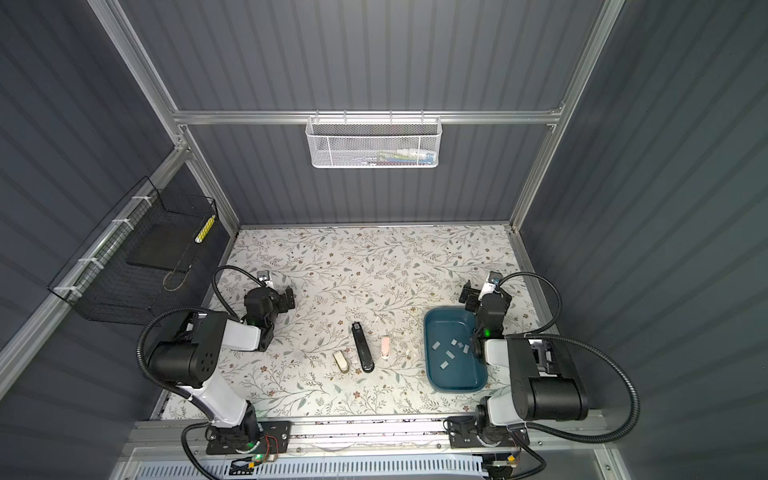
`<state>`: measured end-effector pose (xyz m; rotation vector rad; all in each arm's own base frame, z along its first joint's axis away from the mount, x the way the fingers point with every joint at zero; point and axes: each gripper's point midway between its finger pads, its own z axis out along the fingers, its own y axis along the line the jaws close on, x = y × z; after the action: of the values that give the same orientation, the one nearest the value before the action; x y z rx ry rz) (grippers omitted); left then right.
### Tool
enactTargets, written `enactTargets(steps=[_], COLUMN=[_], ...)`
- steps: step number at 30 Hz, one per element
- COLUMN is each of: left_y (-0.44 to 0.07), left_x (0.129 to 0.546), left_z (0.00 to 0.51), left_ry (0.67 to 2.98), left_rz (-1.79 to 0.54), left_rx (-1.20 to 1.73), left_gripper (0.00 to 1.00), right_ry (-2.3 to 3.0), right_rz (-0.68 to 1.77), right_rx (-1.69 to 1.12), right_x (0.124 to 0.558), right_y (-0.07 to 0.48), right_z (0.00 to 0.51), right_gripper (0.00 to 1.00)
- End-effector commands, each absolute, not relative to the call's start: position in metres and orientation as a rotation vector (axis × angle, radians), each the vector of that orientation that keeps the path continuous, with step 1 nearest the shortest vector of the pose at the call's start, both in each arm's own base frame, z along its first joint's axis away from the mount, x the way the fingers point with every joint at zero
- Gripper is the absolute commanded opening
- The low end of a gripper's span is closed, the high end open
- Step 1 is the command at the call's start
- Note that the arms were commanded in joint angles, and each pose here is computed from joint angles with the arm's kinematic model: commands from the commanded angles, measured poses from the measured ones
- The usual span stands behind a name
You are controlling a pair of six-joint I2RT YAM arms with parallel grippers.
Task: Load the staples into the stapler
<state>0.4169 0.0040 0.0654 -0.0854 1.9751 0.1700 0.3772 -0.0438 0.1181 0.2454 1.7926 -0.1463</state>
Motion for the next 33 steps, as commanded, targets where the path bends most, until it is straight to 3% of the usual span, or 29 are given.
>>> enactTargets(steps=[1, 27, 33], left_y=[0.005, 0.006, 0.009], left_x=[0.416, 0.416, 0.405], left_z=[0.066, 0.067, 0.127], left_ry=[1.968, 1.964, 2.043], left_rz=[0.180, 0.180, 0.305], left_rx=[-0.071, -0.071, -0.196], left_gripper=[1.00, 1.00, 1.00], right_ry=[1.774, 1.762, 1.677], right_rz=[-0.161, -0.166, -0.223], right_rx=[0.246, 0.251, 0.201], right_x=[0.378, 0.377, 0.362], right_y=[-0.045, -0.046, -0.034], right_z=[0.121, 0.124, 0.138], right_gripper=[0.99, 0.99, 0.99])
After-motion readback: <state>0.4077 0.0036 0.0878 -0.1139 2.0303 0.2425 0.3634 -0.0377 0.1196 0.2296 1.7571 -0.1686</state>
